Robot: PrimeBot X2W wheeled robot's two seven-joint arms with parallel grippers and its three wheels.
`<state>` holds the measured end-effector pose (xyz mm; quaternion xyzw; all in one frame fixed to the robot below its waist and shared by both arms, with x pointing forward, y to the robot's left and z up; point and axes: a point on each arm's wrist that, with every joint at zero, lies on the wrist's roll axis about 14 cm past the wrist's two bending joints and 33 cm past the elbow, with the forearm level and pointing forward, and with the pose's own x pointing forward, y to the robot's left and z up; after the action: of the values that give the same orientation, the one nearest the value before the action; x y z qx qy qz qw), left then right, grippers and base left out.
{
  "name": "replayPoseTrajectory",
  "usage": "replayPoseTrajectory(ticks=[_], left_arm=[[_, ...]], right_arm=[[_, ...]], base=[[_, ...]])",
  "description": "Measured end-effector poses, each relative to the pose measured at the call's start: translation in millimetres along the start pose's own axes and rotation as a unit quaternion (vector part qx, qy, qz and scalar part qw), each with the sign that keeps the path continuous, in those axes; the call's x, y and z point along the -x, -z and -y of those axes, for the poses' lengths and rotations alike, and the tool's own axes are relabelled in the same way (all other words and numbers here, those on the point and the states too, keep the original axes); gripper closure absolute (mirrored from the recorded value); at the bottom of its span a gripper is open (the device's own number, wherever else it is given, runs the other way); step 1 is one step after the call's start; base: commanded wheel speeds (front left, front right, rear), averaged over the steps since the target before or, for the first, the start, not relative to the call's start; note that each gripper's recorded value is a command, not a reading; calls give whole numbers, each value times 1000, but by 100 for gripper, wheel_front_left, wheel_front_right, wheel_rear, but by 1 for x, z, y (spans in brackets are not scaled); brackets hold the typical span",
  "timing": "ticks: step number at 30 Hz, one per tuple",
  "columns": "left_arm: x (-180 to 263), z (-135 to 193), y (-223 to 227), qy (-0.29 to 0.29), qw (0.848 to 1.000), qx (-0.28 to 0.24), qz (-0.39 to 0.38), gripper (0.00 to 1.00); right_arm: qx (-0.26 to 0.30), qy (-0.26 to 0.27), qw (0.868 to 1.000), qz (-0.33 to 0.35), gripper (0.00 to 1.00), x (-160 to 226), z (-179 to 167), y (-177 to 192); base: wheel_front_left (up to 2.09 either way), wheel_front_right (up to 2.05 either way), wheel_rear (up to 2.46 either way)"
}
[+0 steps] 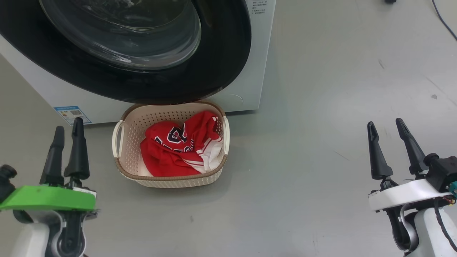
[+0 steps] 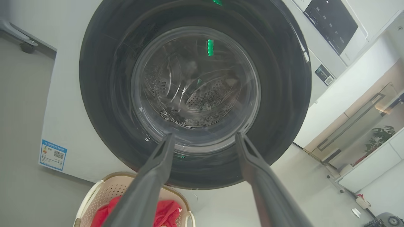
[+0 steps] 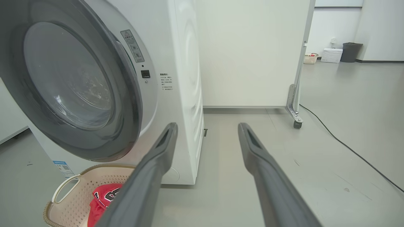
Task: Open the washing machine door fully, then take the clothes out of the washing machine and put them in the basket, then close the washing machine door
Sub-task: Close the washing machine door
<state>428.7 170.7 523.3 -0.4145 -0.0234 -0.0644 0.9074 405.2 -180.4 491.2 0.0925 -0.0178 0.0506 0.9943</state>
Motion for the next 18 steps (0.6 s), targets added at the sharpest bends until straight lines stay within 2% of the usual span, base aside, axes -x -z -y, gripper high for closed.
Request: replayPoseTrajectory(ticks=[6, 8, 10, 18], left_arm=[[13, 3, 5, 9, 992, -125, -3, 0], [16, 2, 6, 5, 990, -139, -6, 0], [22, -3, 11, -7, 982, -186, -19, 0], [39, -10, 19, -43, 969, -243, -23, 0]], right_arm=[[5, -2, 1000, 3, 0, 4, -2, -3], [5, -2, 1000, 2, 0, 6, -2, -3], [6, -3, 1000, 2, 0, 8, -3, -3], [7, -12, 1000, -5, 0, 15, -10, 0]], base=[[0, 0, 0], [0, 0, 0], [0, 0, 0], [0, 0, 0]])
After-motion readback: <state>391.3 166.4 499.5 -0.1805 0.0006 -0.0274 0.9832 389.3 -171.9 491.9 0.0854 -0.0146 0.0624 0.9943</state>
